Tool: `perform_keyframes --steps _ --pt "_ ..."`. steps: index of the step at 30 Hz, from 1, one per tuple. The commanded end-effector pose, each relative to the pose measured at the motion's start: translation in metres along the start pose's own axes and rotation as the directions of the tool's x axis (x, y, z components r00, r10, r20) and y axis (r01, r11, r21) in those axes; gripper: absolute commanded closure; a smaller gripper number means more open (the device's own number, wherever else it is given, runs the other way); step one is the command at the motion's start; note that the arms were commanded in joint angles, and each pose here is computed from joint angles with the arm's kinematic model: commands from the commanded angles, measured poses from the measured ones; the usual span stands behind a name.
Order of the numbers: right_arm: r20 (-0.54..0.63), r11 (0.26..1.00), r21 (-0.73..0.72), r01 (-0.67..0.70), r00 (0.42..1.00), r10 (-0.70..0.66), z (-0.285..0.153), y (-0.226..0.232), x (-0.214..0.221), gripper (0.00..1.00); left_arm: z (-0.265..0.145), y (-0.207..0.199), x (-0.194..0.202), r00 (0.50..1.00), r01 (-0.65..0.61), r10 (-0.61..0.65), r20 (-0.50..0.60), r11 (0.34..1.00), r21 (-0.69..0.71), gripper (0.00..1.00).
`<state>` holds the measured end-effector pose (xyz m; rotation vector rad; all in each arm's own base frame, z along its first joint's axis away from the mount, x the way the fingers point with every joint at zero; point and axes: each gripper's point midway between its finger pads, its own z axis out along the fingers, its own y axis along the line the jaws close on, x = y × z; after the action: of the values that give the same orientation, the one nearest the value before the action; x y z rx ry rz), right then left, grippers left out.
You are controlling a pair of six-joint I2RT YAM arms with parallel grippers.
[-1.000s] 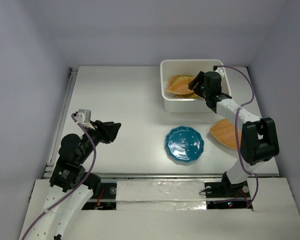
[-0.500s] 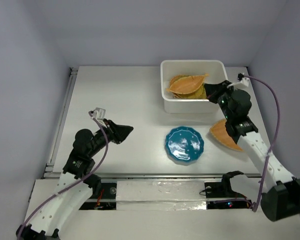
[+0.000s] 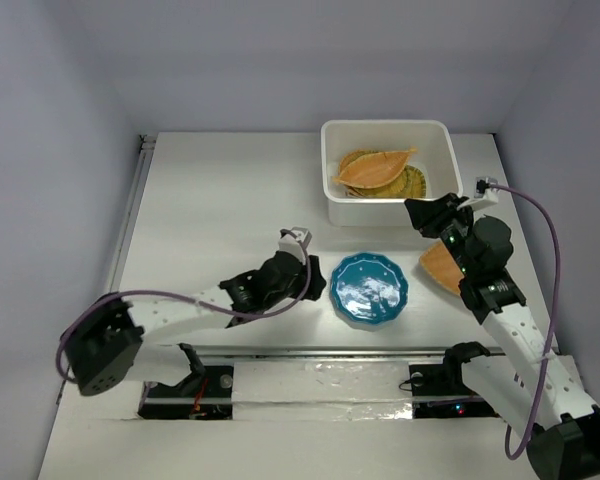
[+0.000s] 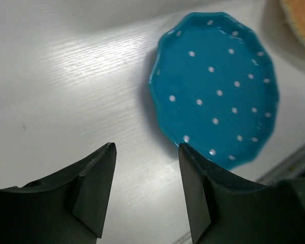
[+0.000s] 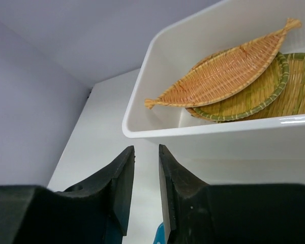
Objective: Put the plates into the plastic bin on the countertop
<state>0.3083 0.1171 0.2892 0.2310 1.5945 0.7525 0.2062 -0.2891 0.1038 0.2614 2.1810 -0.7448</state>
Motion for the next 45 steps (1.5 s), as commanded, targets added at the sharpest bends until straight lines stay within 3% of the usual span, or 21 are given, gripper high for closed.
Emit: perform_keyframes --steps 1,18,26,29,30,31,37,45 --pt "-0.010 0.999 -0.014 0.050 0.999 -0.050 0.000 -0.001 0.004 0.68 0.024 0.014 -0.021 0.996 -0.036 0.048 0.078 0.988 -0.149 0.50" --pt "-0.019 0.996 -0.076 0.043 0.999 -0.045 -0.002 0.007 0.011 0.67 0.099 -0.014 0.017 0.991 -0.122 0.115 -0.075 0.987 -0.100 0.52" --pt "-0.008 0.997 -0.069 0.044 0.999 -0.045 -0.004 0.006 0.009 0.67 0.122 -0.004 0.047 0.979 -0.151 0.133 -0.156 0.982 -0.114 0.65" --pt "-0.003 0.997 -0.067 0.045 0.999 -0.045 -0.004 0.006 0.007 0.67 0.126 -0.003 0.054 0.976 -0.155 0.135 -0.171 0.982 -0.104 0.81" --pt "-0.003 0.997 -0.061 0.044 0.999 -0.045 -0.004 0.005 0.007 0.67 0.127 -0.003 0.056 0.975 -0.155 0.135 -0.174 0.983 -0.102 0.99" --pt "-0.001 0.997 -0.059 0.044 0.999 -0.045 -0.004 0.005 0.007 0.67 0.126 -0.001 0.058 0.975 -0.155 0.136 -0.177 0.983 -0.102 1.00" --pt "0.016 0.998 -0.046 0.044 0.999 -0.043 -0.006 0.003 0.004 0.67 0.110 0.015 0.046 0.991 -0.062 0.053 -0.123 0.995 -0.075 1.00" --pt "-0.005 0.999 -0.033 0.030 1.000 -0.030 0.001 -0.004 0.013 0.68 0.072 0.008 0.013 0.997 0.077 -0.075 -0.022 0.995 0.062 1.00"
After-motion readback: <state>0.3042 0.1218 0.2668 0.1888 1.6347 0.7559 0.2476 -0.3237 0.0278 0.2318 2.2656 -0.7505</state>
